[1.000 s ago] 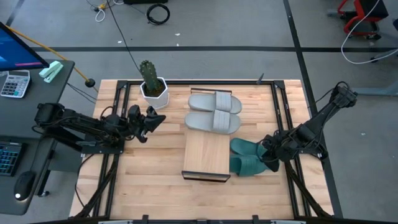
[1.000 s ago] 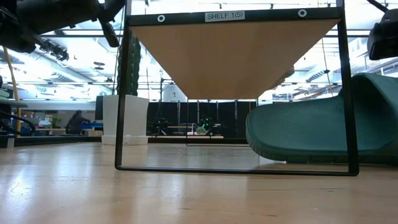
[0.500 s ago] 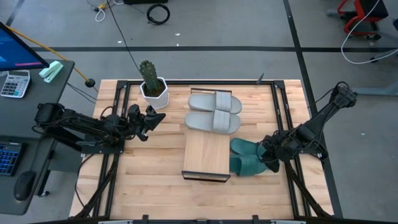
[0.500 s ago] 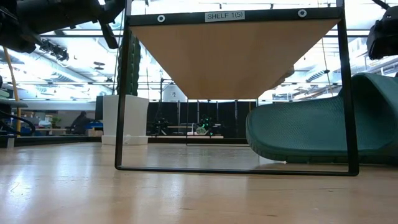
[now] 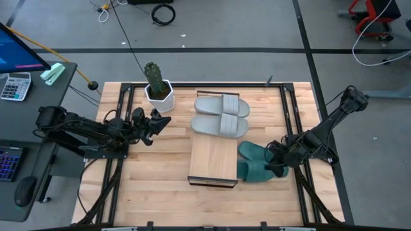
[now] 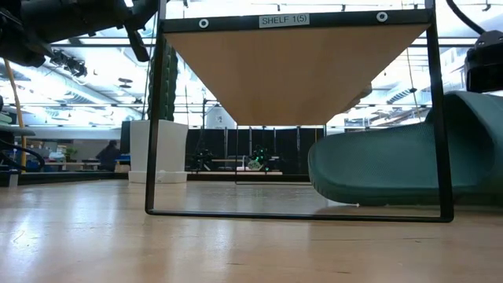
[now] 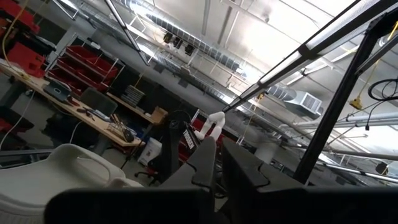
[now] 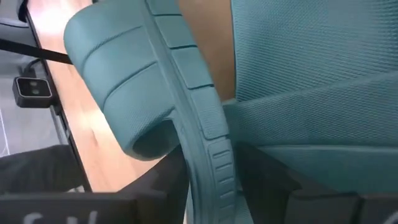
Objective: Pick and place slides into the shelf
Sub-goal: Put the bottom green slipper onto the shelf
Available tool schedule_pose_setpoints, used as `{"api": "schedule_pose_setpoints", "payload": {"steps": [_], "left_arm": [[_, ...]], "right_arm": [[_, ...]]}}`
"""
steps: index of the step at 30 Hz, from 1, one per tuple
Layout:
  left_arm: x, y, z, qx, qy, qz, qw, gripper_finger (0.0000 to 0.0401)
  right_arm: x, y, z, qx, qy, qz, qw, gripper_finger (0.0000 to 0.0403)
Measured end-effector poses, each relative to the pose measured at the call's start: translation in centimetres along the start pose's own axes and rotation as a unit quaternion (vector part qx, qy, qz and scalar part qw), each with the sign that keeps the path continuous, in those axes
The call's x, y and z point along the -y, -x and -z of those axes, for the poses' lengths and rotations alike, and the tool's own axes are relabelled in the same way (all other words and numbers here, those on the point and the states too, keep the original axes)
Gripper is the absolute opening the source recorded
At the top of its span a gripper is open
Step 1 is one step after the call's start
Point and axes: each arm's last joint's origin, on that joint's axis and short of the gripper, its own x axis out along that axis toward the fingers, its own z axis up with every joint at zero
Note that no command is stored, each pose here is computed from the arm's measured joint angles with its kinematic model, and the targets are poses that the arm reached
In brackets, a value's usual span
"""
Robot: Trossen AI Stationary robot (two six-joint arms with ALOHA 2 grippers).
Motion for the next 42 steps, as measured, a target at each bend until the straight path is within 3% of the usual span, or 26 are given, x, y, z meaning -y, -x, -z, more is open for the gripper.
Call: {"api": "schedule_pose_setpoints", "payload": {"steps": [4,9,18,21,28,37,42], "left_arm": [[0.0,0.0,0.0,0.000,0.000,0.000,1.000,0.0023],[0.0,0.0,0.0,0.000,0.000,0.000,1.000,0.0029],[-0.2,0.0,0.3,-0.017,0.005,-0.009,1.000,0.0033],[-0.2,0.0,0.4,-0.022,0.004,-0.011,1.000,0.0027],[-0.2,0.0,0.4,-0.023,0.002,-0.012,1.000,0.0022],[-0.2,0.0,0.5,-0.023,0.001,-0.012,1.000,0.0031],[-0.3,0.0,0.5,-0.023,0.001,-0.012,1.000,0.0023]], "right_arm": [[-0.3,0.0,0.0,-0.013,-0.007,-0.018,1.000,0.0118],[-0.5,0.0,0.0,-0.019,-0.010,-0.029,0.999,0.0055],[-1.5,0.7,0.0,-0.060,-0.020,-0.053,0.997,0.0055],[-1.9,1.7,-0.1,-0.095,-0.011,-0.025,0.995,0.0054],[-3.4,6.8,-1.3,-0.110,0.041,0.068,0.991,0.0053],[-5.9,14.2,-3.3,-0.093,0.055,0.078,0.991,0.0053],[-6.7,17.7,-4.0,-0.126,0.075,0.123,0.982,0.0053]]}}
